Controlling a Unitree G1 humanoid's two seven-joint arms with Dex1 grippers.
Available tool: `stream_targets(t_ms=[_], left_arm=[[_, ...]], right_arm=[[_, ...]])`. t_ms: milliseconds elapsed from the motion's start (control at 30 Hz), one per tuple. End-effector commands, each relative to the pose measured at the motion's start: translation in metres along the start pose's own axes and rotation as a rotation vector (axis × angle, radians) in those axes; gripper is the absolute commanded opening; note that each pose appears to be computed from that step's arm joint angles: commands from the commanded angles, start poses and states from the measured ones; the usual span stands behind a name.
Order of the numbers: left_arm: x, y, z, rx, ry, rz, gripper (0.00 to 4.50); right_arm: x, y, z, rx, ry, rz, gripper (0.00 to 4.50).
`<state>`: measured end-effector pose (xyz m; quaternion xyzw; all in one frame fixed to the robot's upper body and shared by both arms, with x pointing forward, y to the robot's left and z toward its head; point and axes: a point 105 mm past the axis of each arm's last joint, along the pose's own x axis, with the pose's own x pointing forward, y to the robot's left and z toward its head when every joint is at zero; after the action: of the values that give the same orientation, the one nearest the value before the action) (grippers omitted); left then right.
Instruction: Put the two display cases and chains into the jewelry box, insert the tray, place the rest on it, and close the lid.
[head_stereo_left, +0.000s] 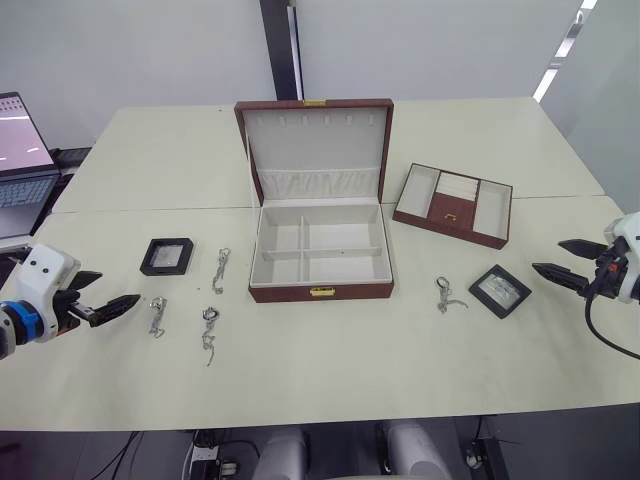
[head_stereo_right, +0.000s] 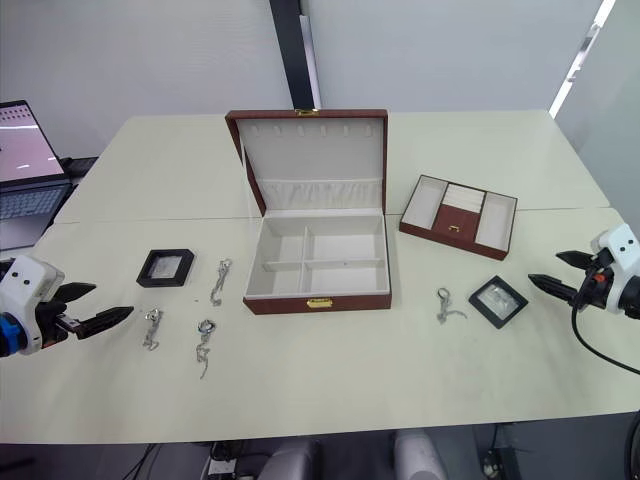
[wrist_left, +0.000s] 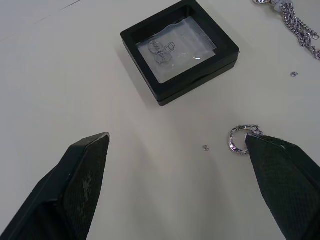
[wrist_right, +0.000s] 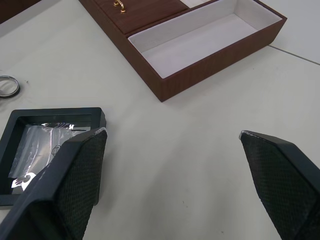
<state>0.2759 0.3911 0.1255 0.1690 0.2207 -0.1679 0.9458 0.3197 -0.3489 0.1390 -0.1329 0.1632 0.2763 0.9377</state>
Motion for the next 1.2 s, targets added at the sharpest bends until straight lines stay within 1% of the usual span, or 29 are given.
stream_targets(t_ms=[33, 233, 633, 800, 1033, 1133, 1200], left_arm=[[-0.008, 0.008, 0.009, 0.032, -0.018, 0.035, 4.48], [-0.007, 0.007, 0.018, 0.040, -0.027, 0.033, 4.48], [-0.006, -0.002, 0.020, 0.048, -0.017, 0.044, 4.48], [-0.005, -0.005, 0.018, 0.047, -0.009, 0.046, 4.48], [-0.003, -0.001, 0.015, 0.046, -0.006, 0.073, 4.48], [-0.003, 0.003, 0.005, 0.038, 0.008, 0.090, 4.48], [-0.003, 0.005, 0.002, 0.032, 0.010, 0.092, 4.48]], right_arm=[[-0.006, -0.005, 0.011, -0.035, -0.021, -0.018, 4.50], [-0.007, -0.006, 0.010, -0.030, -0.023, -0.024, 4.50], [-0.007, -0.008, 0.011, -0.030, -0.025, -0.031, 4.50], [-0.007, -0.008, 0.011, -0.031, -0.026, -0.030, 4.50], [-0.007, -0.010, 0.010, -0.023, -0.037, -0.047, 4.50], [-0.008, -0.011, 0.010, -0.019, -0.049, -0.064, 4.50], [-0.010, -0.011, 0.014, -0.001, -0.081, -0.076, 4.50]])
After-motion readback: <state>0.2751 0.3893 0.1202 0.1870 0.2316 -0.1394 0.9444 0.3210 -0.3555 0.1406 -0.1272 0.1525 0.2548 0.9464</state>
